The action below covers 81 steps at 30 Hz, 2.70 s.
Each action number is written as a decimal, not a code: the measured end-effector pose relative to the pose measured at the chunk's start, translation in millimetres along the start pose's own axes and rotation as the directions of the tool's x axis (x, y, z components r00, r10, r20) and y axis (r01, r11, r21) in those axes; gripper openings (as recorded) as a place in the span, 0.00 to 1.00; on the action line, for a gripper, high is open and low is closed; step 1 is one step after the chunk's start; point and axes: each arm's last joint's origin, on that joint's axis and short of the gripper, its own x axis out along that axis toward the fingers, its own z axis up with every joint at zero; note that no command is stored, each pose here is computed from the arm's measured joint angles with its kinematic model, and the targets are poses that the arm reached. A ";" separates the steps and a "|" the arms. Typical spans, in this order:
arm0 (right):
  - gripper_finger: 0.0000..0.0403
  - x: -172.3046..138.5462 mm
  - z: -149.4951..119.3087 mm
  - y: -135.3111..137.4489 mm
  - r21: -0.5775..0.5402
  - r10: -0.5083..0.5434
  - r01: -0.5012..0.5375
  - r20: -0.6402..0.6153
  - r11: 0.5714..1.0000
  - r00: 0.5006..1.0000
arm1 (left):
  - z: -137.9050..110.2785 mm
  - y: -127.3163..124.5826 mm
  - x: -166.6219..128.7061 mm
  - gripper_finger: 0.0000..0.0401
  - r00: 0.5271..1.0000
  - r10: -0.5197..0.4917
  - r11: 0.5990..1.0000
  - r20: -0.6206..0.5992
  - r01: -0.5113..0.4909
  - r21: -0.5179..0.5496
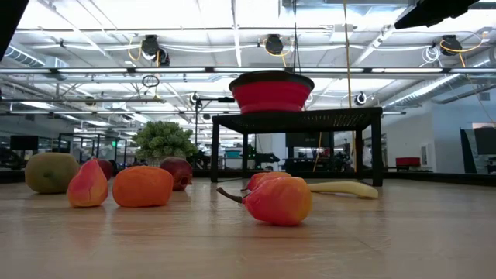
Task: Pick & Place Fruit
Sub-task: Put the red mango into the red strainer bowl on the shelf
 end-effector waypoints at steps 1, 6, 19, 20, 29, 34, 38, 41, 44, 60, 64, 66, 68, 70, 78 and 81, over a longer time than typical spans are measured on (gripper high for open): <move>0.00 0.0 0.0 0.0 0.000 0.000 0.000 0.000 1.000 1.000 | 0.1 0.5 0.0 0.56 1.000 0.008 1.000 0.008 -0.008 -0.018; 0.00 0.0 0.0 0.0 0.000 0.000 0.000 0.000 1.000 1.000 | 0.0 3.5 -0.1 0.56 0.998 0.053 0.992 0.038 -0.048 -0.113; 0.00 0.0 0.0 0.0 0.000 0.000 0.000 0.000 1.000 1.000 | -1.5 9.8 -0.6 0.56 0.989 0.136 0.965 0.063 -0.118 -0.233; 0.00 0.0 0.0 0.0 0.000 0.000 0.000 0.000 1.000 1.000 | -2.3 10.6 -0.7 0.56 0.989 0.139 0.967 0.049 -0.125 -0.223; 0.00 0.0 0.0 0.0 0.000 0.000 0.000 0.000 1.000 1.000 | -22.8 40.4 -12.2 0.56 0.899 0.389 0.876 -0.199 -0.428 -0.222; 0.00 0.0 0.0 0.0 0.000 0.000 0.000 0.000 1.000 1.000 | -33.2 52.3 -21.9 0.56 0.806 0.519 0.791 -0.284 -0.579 -0.197; 0.00 0.0 0.0 0.0 0.000 0.000 0.000 0.000 1.000 1.000 | -40.3 58.5 -29.2 0.56 0.730 0.595 0.726 -0.336 -0.668 -0.167; 0.00 0.0 0.0 0.0 0.000 0.000 0.000 0.000 1.000 1.000 | -46.1 62.5 -35.8 0.56 0.661 0.647 0.661 -0.381 -0.735 -0.153; 0.00 0.0 0.0 0.0 0.000 0.000 0.000 0.000 1.000 1.000 | -52.4 66.0 -43.7 0.56 0.577 0.695 0.584 -0.429 -0.801 -0.132; 0.00 0.1 -2.0 0.2 -0.008 0.003 -0.003 -0.020 1.000 1.000 | -65.1 46.8 -90.5 0.56 0.098 0.857 0.166 -0.506 -0.982 0.090; 0.00 -2.1 -3.0 0.4 -0.002 0.047 -0.047 -0.010 0.999 0.999 | -55.6 23.6 -100.0 0.56 0.062 0.903 0.120 -0.425 -0.986 0.112; 0.00 -4.6 -3.3 0.3 0.004 0.088 -0.088 0.006 0.996 0.996 | -49.7 10.2 -105.7 0.56 0.052 0.924 0.103 -0.378 -0.988 0.114; 0.00 -6.7 -4.6 0.4 0.009 0.123 -0.123 0.022 0.992 0.992 | -42.9 -2.2 -111.0 0.56 0.054 0.945 0.093 -0.321 -0.990 0.108; 0.00 -8.3 -7.4 0.2 0.015 0.137 -0.137 0.041 0.990 0.990 | -36.5 -12.2 -116.1 0.56 0.051 0.963 0.081 -0.265 -0.991 0.103; 0.00 -9.7 -24.4 1.4 0.074 0.155 -0.163 0.098 0.984 0.983 | -14.8 -30.3 -134.0 0.56 0.047 0.988 0.060 -0.144 -0.995 0.081; 0.00 -9.9 -31.3 3.1 0.090 0.195 -0.206 0.125 0.974 0.973 | -7.5 -27.5 -139.4 0.56 0.038 0.991 0.049 -0.129 -0.995 0.082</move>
